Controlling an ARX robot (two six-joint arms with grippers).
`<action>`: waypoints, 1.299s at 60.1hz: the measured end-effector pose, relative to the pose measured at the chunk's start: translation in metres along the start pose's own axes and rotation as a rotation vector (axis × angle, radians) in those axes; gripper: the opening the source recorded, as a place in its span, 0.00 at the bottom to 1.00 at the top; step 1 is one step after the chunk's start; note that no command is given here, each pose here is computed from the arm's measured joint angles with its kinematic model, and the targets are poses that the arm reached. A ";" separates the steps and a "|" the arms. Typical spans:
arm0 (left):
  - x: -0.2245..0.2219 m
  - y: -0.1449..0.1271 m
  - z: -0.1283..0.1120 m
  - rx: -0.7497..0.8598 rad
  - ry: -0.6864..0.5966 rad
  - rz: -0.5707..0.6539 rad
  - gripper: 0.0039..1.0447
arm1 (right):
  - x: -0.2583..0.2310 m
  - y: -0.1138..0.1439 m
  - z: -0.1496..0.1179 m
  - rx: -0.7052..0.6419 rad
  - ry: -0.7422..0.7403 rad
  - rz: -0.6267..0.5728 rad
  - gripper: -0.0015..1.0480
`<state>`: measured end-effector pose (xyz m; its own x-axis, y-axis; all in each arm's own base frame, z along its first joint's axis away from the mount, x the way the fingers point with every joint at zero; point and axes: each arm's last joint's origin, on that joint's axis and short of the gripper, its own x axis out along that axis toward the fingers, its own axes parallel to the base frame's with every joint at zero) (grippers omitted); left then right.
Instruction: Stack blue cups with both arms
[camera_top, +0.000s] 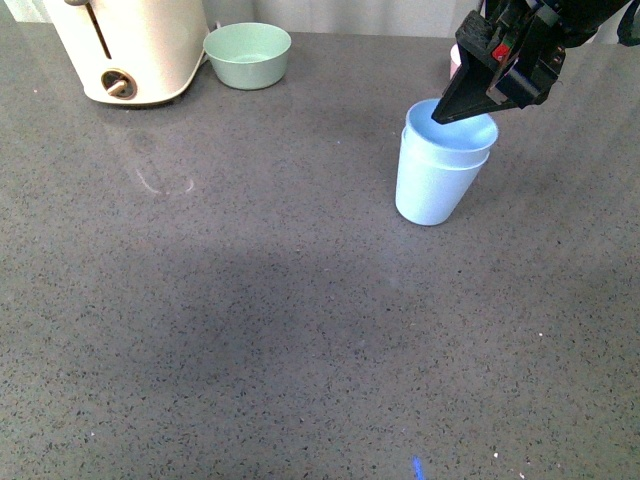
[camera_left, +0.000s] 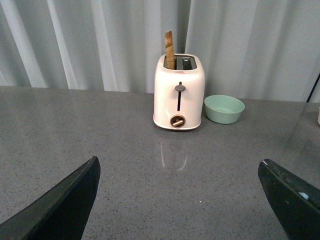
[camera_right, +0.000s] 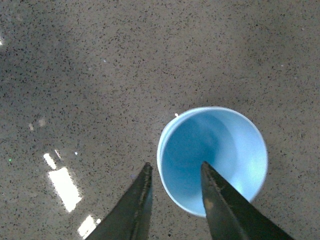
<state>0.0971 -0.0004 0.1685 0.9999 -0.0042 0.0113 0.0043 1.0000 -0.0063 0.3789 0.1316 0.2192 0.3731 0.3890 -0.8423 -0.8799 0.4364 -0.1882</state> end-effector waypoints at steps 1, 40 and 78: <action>0.000 0.000 0.000 0.000 0.000 0.000 0.92 | 0.000 0.000 0.000 0.000 -0.001 -0.001 0.33; 0.000 0.000 0.000 0.000 0.000 0.000 0.92 | -0.137 0.017 -0.048 0.195 -0.354 -0.306 0.91; 0.000 0.000 0.000 0.000 0.000 0.001 0.92 | -0.145 0.142 -0.168 0.706 -0.797 -0.909 0.08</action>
<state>0.0971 -0.0004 0.1685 0.9999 -0.0034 0.0113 0.0035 1.0000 -0.0063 0.1505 0.0005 0.2294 1.0000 -0.0008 -0.0097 0.0006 0.9999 -0.0147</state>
